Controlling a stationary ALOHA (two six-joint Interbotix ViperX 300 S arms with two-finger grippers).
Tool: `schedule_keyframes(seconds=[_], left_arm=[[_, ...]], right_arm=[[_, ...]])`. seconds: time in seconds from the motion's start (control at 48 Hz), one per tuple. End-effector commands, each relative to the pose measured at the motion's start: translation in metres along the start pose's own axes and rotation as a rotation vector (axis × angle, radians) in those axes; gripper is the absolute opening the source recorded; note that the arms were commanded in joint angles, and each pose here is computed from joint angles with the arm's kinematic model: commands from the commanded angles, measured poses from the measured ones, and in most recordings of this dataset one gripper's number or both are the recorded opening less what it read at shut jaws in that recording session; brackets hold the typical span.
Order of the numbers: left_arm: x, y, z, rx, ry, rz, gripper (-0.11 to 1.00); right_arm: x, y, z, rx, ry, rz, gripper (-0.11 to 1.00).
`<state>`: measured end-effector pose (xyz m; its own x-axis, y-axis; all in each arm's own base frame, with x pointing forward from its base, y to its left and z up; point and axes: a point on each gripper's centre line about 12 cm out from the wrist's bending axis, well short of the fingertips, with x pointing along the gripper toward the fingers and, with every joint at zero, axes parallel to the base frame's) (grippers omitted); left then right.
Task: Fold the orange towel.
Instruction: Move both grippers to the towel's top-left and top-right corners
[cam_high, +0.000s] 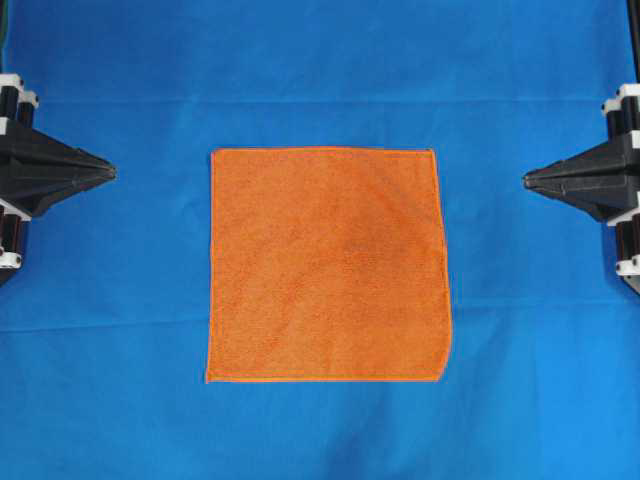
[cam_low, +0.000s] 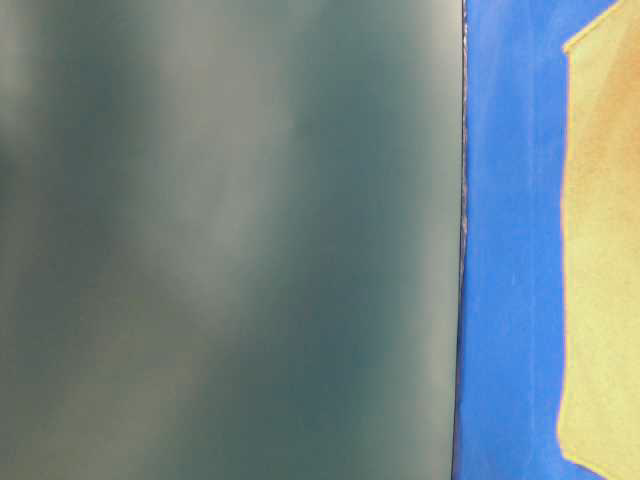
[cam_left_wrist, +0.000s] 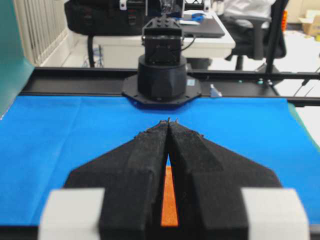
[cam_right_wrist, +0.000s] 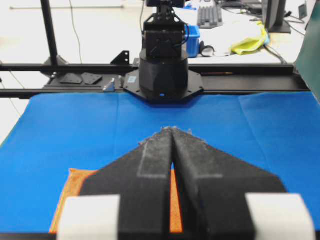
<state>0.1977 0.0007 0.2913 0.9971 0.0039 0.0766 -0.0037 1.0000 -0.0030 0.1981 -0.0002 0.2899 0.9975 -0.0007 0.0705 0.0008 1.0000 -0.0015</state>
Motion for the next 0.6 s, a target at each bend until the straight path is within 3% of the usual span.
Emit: schedule_keyframes(seconds=[0.0,0.104,0.229,0.584], left_arm=[[0.004,0.000,0.004,-0.045,0.014,0.005,0.00],[0.005,0.001,0.003,-0.048,0.023,0.006,0.00],[0.008,0.006,-0.004,-0.056,0.051,0.031,0.00],[0.041,0.042,-0.061,-0.090,0.268,0.187,0.01]], right_arm=[[0.004,-0.001,0.012,0.013,-0.031,-0.006,0.00],[0.005,-0.004,0.012,0.024,-0.014,-0.022,0.00],[0.007,-0.016,0.005,0.057,0.050,-0.081,0.00],[0.027,-0.059,-0.052,0.103,0.310,-0.270,0.00]])
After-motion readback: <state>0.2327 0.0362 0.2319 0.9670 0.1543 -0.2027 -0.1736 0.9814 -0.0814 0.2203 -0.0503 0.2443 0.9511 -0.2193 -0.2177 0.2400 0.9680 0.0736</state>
